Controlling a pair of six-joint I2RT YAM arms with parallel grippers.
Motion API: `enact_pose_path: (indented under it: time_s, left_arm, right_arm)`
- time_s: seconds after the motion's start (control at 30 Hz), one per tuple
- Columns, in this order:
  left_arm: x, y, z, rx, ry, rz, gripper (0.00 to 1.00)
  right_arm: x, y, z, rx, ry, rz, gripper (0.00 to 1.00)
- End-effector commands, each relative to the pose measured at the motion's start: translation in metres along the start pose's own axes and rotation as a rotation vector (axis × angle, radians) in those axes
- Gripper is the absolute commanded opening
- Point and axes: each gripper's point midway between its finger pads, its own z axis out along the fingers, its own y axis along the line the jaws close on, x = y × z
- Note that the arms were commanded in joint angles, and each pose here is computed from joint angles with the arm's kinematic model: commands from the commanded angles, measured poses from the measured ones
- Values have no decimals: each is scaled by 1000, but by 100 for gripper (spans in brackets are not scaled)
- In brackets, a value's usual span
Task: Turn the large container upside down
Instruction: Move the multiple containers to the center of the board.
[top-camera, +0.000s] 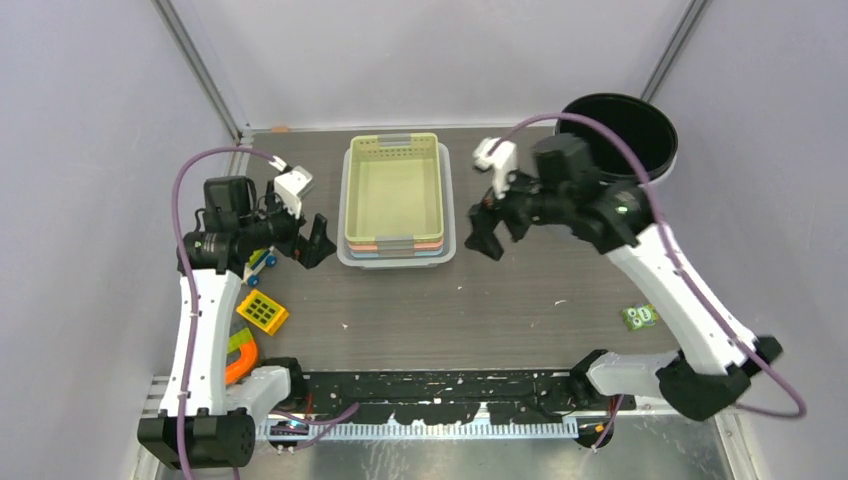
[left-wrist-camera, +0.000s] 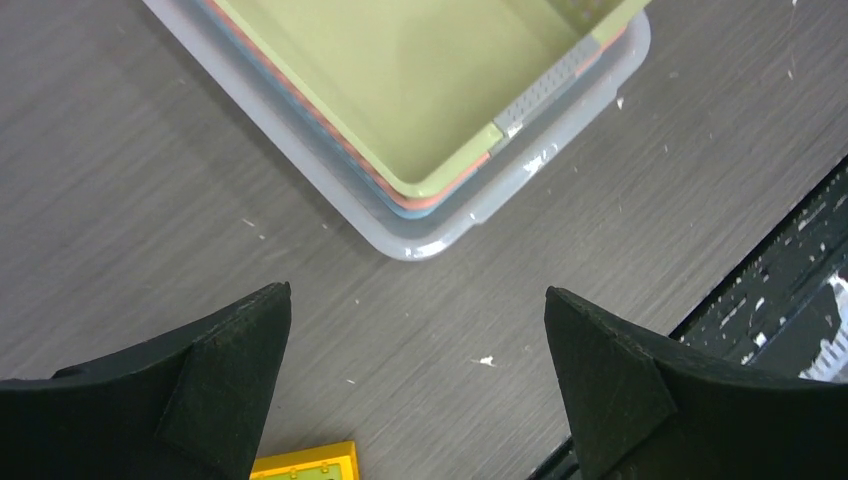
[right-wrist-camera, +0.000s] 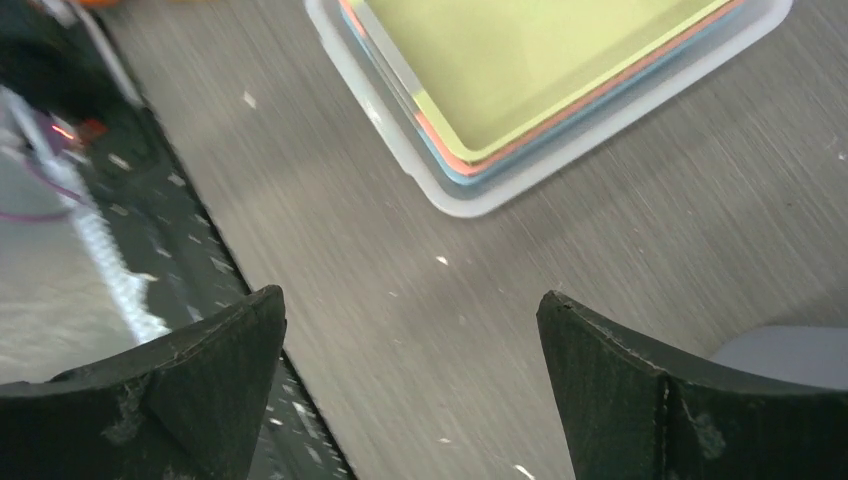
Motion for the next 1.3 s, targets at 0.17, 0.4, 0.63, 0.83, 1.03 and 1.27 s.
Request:
enact_pose_path:
  time_s: [0.17,0.4,0.63,0.83,1.03,1.27]
  left_arm:
    - [12,-4,16,55,-52,68,100]
    - [20,-1,24,54,-57,58,100]
    - [19,6,29,29,-67,32,100]
    - [21,9,29,17,-68,26,100]
    - [22,9,29,18,-75,21,100]
    - [21,9,28,24,-82,14,100]
  right_arm:
    - [33,6,109,141,182,-422,100]
    - [20,31,159,28,140,-322,96]
    - [19,26,177,86,69,-225,93]
    - [26,27,192,93,22,-141,81]
    - [36,17,206,152,41,-111,77]
    - [43,22,208,116,55,-121,72]
